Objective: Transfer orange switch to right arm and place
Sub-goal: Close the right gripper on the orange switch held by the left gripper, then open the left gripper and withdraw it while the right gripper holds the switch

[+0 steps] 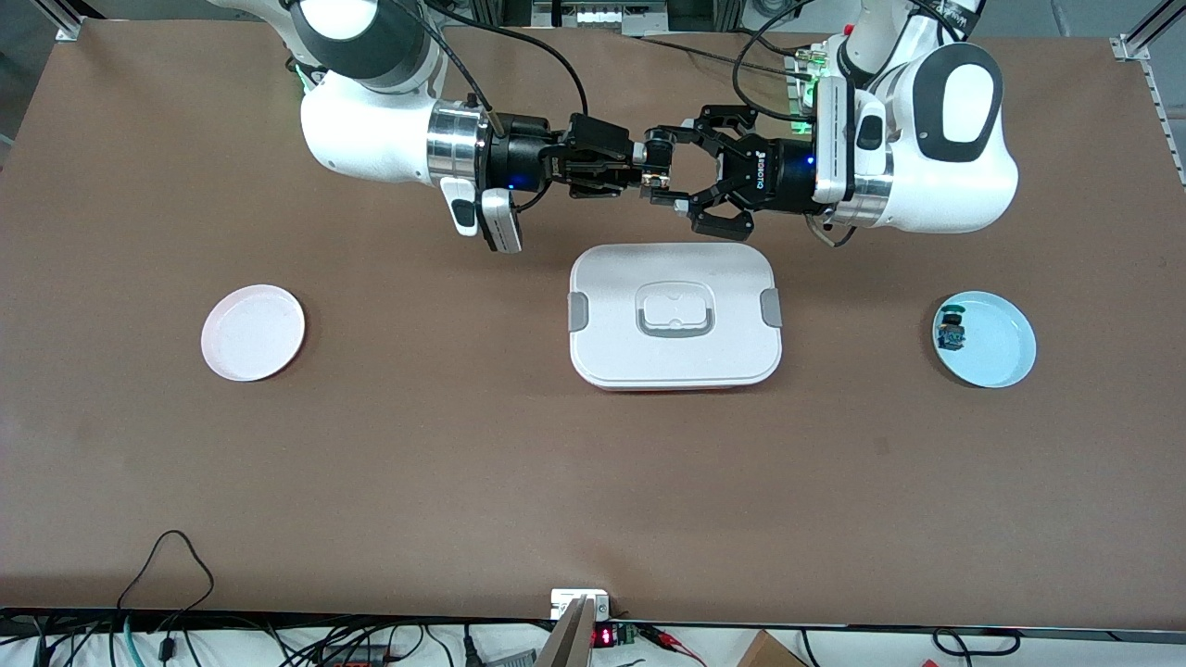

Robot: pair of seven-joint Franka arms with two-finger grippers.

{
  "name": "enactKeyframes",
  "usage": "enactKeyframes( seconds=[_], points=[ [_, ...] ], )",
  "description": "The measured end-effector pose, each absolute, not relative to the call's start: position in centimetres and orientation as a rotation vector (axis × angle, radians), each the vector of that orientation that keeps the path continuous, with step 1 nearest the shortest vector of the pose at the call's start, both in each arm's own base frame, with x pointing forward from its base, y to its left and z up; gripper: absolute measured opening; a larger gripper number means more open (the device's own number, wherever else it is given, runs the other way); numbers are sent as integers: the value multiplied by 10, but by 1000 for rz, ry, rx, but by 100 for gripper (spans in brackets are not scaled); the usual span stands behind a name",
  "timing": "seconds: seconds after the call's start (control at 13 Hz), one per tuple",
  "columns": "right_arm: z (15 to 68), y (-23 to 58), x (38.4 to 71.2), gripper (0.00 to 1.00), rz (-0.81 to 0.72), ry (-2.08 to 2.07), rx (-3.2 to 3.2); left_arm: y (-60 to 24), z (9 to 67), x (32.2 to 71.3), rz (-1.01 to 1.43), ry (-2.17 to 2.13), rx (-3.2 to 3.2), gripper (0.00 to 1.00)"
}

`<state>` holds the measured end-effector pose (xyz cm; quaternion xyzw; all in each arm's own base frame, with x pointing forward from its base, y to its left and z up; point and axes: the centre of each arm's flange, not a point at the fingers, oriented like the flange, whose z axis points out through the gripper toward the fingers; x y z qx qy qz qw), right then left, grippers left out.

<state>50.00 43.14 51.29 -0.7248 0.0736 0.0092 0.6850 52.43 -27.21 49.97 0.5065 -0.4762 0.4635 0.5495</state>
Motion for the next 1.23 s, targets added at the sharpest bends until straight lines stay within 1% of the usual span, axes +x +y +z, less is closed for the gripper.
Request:
enactKeyframes(
  seconds=[0.23, 0.31, 0.46, 0.61, 0.84, 1.0, 1.15, 1.23],
  points=[
    [513, 431, 500, 42, 18, 162, -1624, -272, 500, 524, 1097, -1128, 1199, 72],
    [513, 432, 500, 42, 18, 162, -1624, -272, 500, 524, 1099, -1130, 1196, 78],
    [515, 432, 500, 42, 16, 161, -1622, -256, 499, 532, 1122, -1116, 1215, 99],
    [516, 431, 500, 42, 14, 160, -1620, -200, 492, 552, 1177, -1125, 1242, 100],
    [519, 427, 503, 41, -9, 148, -1618, -54, 456, 582, 1175, -1172, 1199, 100],
    [520, 422, 508, 41, -32, 141, -1618, 36, 437, 606, 1112, -1308, 1185, 100],
    [521, 417, 510, 41, -31, 138, -1613, 87, 431, 632, 1033, -1452, 1157, 100],
    [519, 413, 511, 41, -20, 132, -1607, 107, 426, 639, 992, -1509, 1185, 100]
  ],
)
